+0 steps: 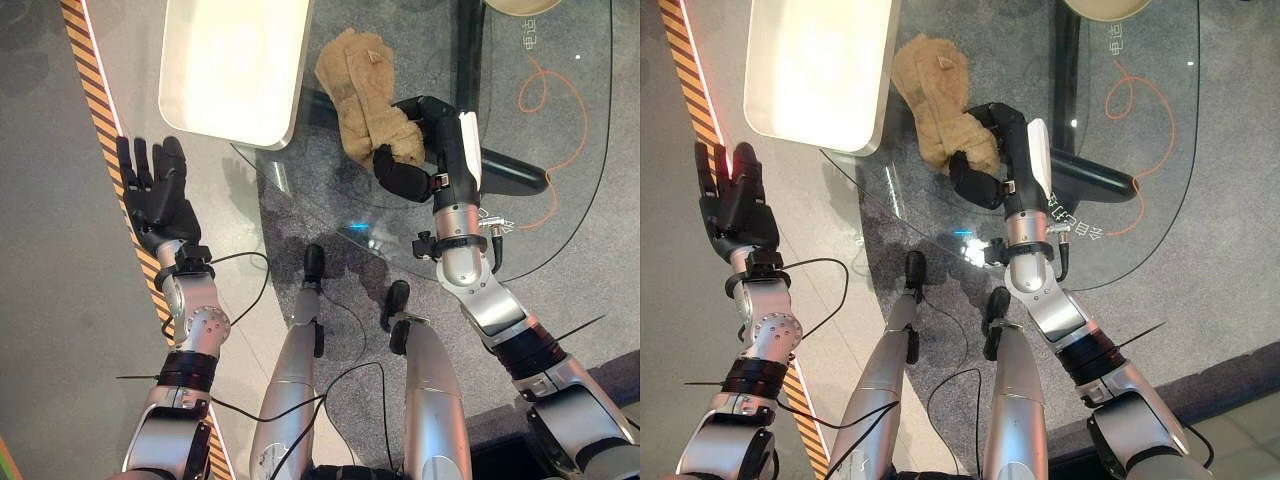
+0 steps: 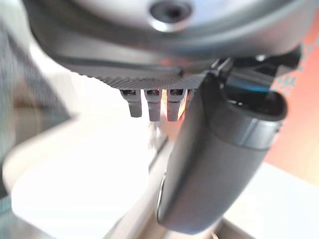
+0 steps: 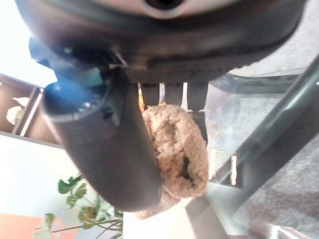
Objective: Wipe the table with a cloth and put it in the basket.
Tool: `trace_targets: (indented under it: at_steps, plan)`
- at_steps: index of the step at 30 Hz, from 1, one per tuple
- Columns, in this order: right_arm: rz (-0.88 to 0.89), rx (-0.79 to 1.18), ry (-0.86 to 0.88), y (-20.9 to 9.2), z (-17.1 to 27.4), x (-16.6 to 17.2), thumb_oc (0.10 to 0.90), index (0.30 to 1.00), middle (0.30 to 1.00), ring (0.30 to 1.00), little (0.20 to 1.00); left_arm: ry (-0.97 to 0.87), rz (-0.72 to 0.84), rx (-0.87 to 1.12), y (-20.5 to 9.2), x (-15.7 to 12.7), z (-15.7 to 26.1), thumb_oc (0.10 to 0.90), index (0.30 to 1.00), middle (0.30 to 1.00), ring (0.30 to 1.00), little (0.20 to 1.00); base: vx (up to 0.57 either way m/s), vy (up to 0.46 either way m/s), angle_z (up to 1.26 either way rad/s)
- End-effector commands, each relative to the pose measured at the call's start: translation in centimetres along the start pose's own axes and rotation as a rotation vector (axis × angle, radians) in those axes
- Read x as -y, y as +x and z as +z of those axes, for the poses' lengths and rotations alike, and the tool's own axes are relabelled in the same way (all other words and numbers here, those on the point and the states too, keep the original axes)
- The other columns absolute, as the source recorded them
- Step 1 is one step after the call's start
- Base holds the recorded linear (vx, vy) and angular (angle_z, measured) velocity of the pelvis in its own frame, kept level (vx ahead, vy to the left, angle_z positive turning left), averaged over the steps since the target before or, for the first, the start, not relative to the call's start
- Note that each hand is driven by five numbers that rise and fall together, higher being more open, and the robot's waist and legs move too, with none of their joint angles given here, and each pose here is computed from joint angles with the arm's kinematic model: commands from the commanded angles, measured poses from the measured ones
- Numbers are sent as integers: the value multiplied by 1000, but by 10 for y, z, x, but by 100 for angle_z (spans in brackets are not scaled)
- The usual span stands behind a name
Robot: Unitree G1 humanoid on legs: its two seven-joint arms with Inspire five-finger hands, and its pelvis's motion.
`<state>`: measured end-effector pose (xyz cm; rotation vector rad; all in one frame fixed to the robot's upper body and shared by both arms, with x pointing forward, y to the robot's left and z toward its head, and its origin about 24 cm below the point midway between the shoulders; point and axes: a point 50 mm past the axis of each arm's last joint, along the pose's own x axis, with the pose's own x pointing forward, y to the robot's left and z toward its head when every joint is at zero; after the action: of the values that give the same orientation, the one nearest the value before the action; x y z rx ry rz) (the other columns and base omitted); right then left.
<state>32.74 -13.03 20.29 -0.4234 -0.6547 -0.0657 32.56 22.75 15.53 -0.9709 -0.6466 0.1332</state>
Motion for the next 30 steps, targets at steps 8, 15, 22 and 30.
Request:
trace_targets:
  at_steps: [8, 15, 22, 30]
  plan:
    - [-5, 537, 221, 2, 104, 13, 100, 300, 300, 300, 200, -188, -476, -68, -2, 70, 8, 800, 900, 900, 900, 900, 0, 0, 0]
    - [50, 554, 257, -1, 108, 12, 100, 300, 300, 300, 200, -206, -559, -165, -8, 79, 1, 800, 900, 900, 900, 900, 0, 0, 0]
    - [222, 580, 315, -7, 116, 1, 100, 300, 300, 300, 200, -198, -653, -316, -16, 90, -10, 800, 900, 900, 900, 900, 2, 1, -2]
    - [322, 577, 314, -10, 119, -10, 100, 300, 300, 300, 200, -227, -660, -352, -19, 92, -14, 800, 900, 900, 900, 900, 2, 1, 6]
